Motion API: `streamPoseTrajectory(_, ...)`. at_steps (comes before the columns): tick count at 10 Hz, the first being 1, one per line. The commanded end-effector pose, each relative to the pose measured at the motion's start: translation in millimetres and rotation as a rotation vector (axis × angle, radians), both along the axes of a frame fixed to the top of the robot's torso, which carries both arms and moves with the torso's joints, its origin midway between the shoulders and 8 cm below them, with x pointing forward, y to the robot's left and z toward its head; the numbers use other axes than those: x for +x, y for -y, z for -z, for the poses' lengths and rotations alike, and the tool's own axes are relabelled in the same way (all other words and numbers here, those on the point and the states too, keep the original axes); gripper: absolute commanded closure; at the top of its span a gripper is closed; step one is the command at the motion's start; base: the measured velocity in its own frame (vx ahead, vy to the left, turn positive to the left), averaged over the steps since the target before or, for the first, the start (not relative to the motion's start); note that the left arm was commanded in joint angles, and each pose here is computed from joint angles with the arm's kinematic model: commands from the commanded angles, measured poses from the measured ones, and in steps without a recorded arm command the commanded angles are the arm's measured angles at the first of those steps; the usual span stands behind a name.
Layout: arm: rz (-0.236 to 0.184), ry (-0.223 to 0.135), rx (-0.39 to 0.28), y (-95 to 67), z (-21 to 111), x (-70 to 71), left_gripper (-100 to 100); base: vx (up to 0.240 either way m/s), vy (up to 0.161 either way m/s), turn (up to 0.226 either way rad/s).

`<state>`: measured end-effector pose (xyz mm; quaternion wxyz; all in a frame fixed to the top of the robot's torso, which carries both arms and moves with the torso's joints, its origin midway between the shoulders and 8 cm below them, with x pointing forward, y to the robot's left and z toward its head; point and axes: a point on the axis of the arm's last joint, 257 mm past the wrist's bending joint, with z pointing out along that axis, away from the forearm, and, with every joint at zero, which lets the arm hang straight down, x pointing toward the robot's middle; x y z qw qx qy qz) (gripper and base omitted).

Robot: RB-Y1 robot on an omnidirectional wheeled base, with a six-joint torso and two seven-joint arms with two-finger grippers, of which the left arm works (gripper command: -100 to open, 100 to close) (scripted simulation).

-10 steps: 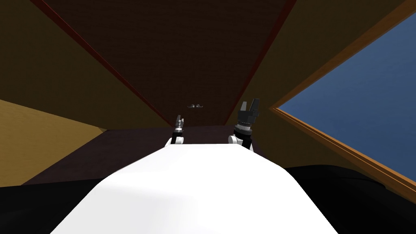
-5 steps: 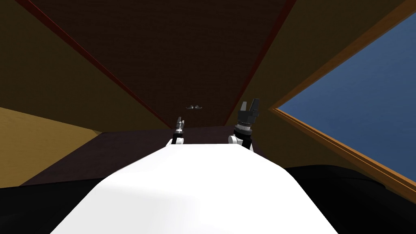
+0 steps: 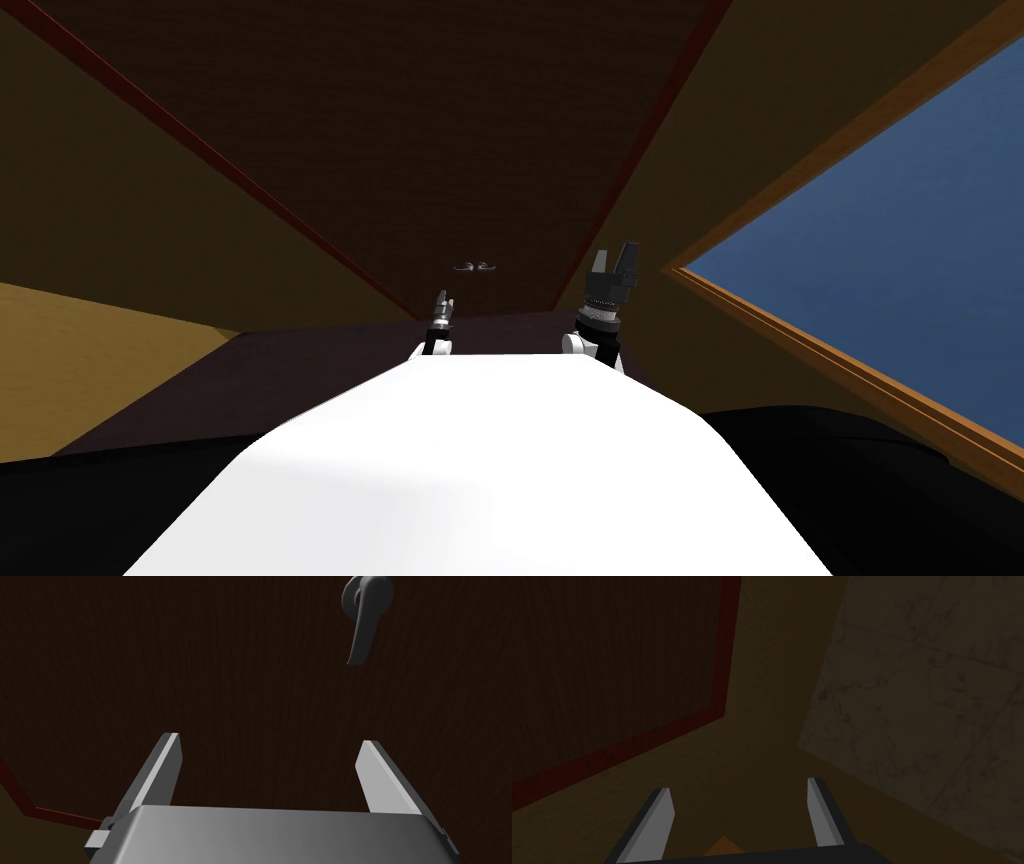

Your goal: Pull the door open

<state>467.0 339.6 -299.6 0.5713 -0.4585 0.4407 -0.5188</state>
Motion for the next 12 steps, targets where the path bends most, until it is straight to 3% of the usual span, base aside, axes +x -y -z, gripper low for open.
streamPoseTrajectory(1, -0.002, -0.015, -0.007, -3.3, 9.6, 0.2, -100, 0.108, -0.006, -0.032)
streamPoseTrajectory(12, -0.032, -0.120, -0.032, -27.7, 61.6, -5.7, -100, 0.081, 0.000, -0.025)
